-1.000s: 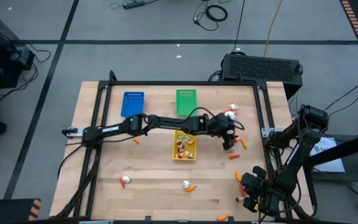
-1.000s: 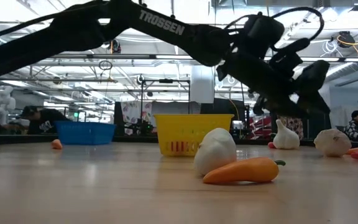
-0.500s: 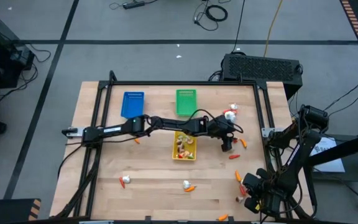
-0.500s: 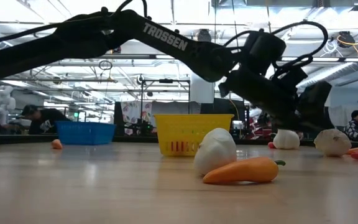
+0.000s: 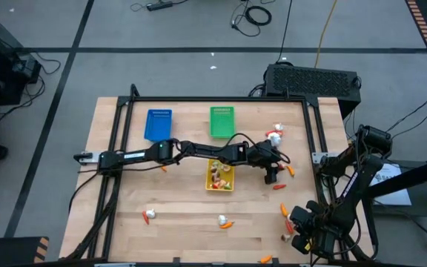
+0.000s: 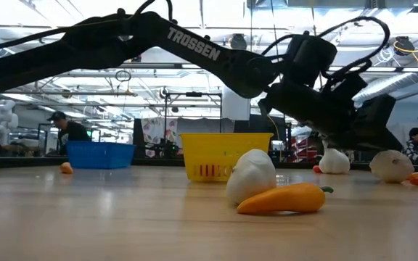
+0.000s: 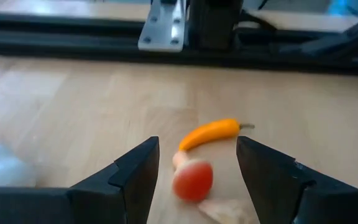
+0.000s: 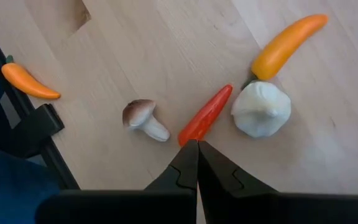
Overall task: Sort produce into baskets
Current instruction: Put the red mushroom into the yellow bin
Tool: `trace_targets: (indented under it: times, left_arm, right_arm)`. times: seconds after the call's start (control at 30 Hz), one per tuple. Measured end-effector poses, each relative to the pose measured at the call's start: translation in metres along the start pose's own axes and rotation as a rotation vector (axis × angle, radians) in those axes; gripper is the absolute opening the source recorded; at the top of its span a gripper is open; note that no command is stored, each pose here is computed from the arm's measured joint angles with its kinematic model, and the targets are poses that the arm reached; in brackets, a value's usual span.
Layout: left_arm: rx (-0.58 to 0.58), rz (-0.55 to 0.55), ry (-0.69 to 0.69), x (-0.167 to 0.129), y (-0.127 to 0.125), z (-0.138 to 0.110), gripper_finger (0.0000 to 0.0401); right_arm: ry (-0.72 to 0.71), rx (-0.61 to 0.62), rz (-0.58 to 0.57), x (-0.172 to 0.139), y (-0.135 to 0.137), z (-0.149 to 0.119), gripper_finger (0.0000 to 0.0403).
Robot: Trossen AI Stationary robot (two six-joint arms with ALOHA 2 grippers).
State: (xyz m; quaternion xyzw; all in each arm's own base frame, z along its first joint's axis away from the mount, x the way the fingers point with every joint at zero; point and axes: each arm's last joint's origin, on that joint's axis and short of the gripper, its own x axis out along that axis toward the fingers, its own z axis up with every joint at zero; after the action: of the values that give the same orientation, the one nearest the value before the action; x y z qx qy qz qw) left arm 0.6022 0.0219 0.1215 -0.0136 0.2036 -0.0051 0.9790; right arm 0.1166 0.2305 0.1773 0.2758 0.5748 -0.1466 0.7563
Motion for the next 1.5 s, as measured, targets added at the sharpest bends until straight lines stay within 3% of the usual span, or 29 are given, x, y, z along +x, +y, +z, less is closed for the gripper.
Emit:
trace_targets:
  times: [0.43, 0.87, 1.17, 1.33, 1.5]
  left_arm:
    - [0.015, -0.023, 0.019, 0.016, 0.000, -0.032, 0.0221]
    - [0.022, 0.007, -0.022, 0.017, 0.002, -0.030, 0.0221]
    - [0.045, 0.026, -0.021, 0.017, 0.003, -0.029, 0.0221]
    - [0.043, 0.025, 0.011, 0.016, 0.003, -0.032, 0.0221]
    - [0.042, 0.026, 0.016, 0.016, 0.003, -0.032, 0.0221]
  right_arm:
    - [-0.001, 0.035, 0.005, 0.000, 0.001, 0.000, 0.0000]
    - [-0.013, 0.030, -0.028, 0.000, -0.003, 0.002, 0.0000]
    - [-0.159, 0.126, -0.171, -0.018, -0.026, 0.024, 0.0000]
    - [-0.257, 0.297, -0.359, -0.041, -0.055, 0.048, 0.0000]
    - [-0.259, 0.343, -0.471, -0.054, -0.074, 0.077, 0.0000]
